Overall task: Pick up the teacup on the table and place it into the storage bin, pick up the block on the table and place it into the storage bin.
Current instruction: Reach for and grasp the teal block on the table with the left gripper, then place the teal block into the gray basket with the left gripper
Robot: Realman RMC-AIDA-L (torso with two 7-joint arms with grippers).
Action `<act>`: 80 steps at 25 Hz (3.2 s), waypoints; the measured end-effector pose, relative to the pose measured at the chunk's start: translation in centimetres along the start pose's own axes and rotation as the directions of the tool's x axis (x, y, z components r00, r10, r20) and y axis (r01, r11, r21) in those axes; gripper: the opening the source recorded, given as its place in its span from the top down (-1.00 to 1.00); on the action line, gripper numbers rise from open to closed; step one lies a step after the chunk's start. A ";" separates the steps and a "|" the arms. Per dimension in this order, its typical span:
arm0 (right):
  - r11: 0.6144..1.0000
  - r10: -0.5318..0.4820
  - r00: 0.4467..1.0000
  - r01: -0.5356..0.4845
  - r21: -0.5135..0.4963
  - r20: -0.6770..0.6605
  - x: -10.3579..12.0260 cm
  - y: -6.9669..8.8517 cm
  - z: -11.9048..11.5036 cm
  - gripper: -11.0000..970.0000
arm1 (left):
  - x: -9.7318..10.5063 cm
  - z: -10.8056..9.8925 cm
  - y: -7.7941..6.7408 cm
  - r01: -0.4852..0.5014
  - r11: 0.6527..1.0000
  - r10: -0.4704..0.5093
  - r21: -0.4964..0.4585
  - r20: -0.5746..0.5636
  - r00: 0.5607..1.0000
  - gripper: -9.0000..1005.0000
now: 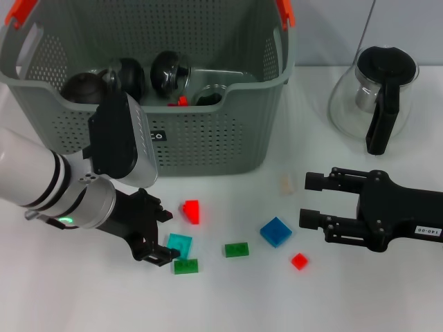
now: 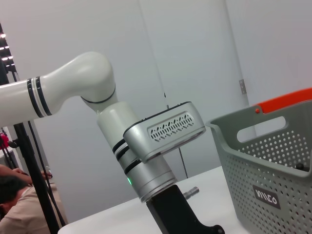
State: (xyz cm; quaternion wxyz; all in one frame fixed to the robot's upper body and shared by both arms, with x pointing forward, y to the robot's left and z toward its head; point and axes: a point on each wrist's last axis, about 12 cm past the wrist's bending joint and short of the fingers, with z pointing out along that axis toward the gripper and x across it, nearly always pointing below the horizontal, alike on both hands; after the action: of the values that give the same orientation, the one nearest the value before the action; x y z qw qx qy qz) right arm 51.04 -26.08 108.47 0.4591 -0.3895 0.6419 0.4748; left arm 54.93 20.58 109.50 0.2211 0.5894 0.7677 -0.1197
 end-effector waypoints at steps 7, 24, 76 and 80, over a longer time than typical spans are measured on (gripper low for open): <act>1.000 -0.002 1.000 0.002 -0.002 0.000 -0.1 0.0 0.1 -0.48 | 0.0 0.4 -0.4 -0.014 1.000 0.014 0.012 -0.020 1.000 -0.37; 1.000 -0.001 1.000 0.001 -0.003 -0.002 -0.1 -0.1 0.1 -0.48 | -0.2 0.2 -0.6 -0.010 1.000 0.010 0.022 -0.018 1.000 -0.28; 1.000 0.005 1.000 -0.005 0.001 -0.003 0.0 0.0 -0.2 -0.48 | -0.4 -1.6 0.4 0.129 0.992 -0.129 0.010 0.031 0.991 0.20; 1.000 0.003 1.000 -0.003 0.001 -0.004 0.0 0.0 -0.2 -0.48 | 1.1 -4.4 1.3 0.203 0.975 -0.217 0.093 0.173 0.961 0.20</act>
State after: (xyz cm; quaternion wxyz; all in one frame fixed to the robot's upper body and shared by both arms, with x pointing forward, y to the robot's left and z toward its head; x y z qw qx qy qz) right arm 51.02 -26.28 108.48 0.4573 -0.3891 0.6437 0.4744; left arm 55.03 23.81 112.90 0.2545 0.4989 0.7975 -0.2243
